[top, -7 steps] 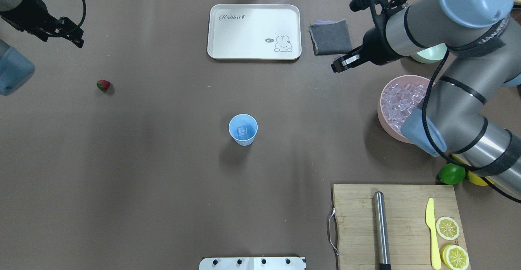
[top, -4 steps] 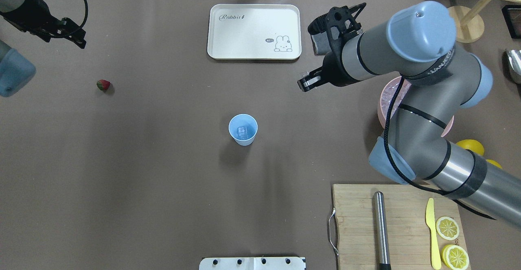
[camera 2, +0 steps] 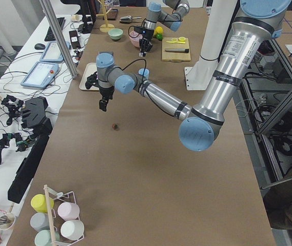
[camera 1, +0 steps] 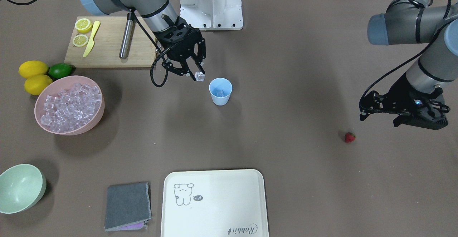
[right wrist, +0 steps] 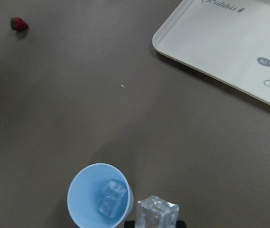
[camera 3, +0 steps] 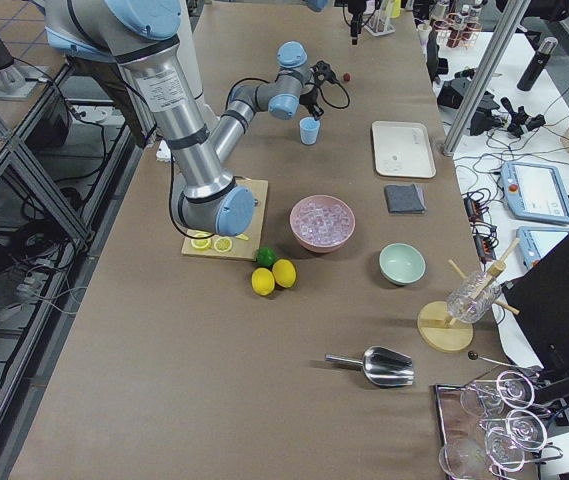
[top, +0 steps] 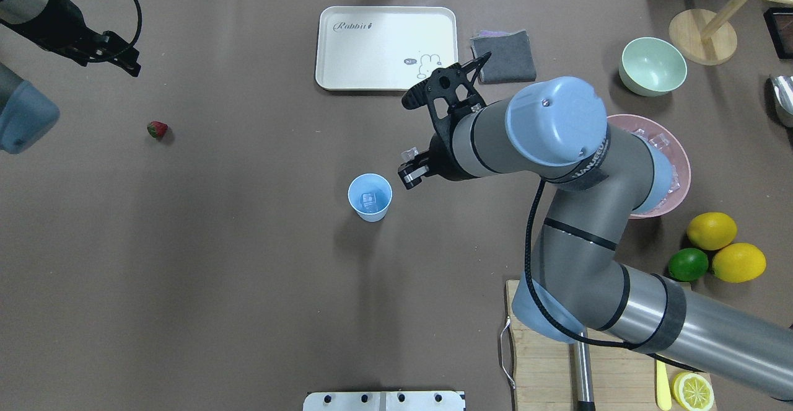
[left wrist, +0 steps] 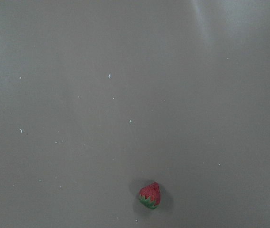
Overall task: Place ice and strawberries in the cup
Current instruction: 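Carry the second ice cube with the right gripper to the cup, then open the right gripper to drop the ice cube into the cup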
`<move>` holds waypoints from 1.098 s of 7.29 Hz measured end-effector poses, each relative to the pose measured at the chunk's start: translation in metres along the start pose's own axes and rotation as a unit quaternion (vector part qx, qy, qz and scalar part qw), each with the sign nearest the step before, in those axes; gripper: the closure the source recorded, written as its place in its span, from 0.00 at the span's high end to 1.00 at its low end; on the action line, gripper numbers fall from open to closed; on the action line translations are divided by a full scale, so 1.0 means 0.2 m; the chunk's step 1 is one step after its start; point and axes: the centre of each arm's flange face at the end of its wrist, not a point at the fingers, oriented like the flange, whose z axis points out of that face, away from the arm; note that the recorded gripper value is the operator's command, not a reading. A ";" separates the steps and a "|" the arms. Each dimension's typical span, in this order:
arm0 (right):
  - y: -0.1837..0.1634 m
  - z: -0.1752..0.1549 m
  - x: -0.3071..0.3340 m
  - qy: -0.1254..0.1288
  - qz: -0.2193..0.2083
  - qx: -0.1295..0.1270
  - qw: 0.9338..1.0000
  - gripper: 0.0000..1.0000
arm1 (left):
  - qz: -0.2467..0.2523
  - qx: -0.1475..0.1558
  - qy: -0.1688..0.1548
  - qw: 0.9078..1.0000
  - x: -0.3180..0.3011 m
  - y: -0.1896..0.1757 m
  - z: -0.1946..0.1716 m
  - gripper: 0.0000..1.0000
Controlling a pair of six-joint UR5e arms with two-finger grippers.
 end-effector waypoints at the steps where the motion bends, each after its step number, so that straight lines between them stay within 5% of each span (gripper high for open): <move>1: -0.03 0.06 -0.07 0.000 -0.003 0.000 1.000 0.00 | 0.000 -0.001 -0.001 1.000 -0.01 0.01 0.01 0.98; 6: -0.06 0.28 -0.15 0.010 -0.005 -0.022 1.000 0.00 | 0.000 -0.001 -0.003 1.000 -0.06 0.03 0.05 0.98; 8: -0.04 0.31 -0.16 0.009 -0.006 -0.028 1.000 0.31 | -0.005 0.000 -0.002 1.000 -0.08 0.03 0.03 0.98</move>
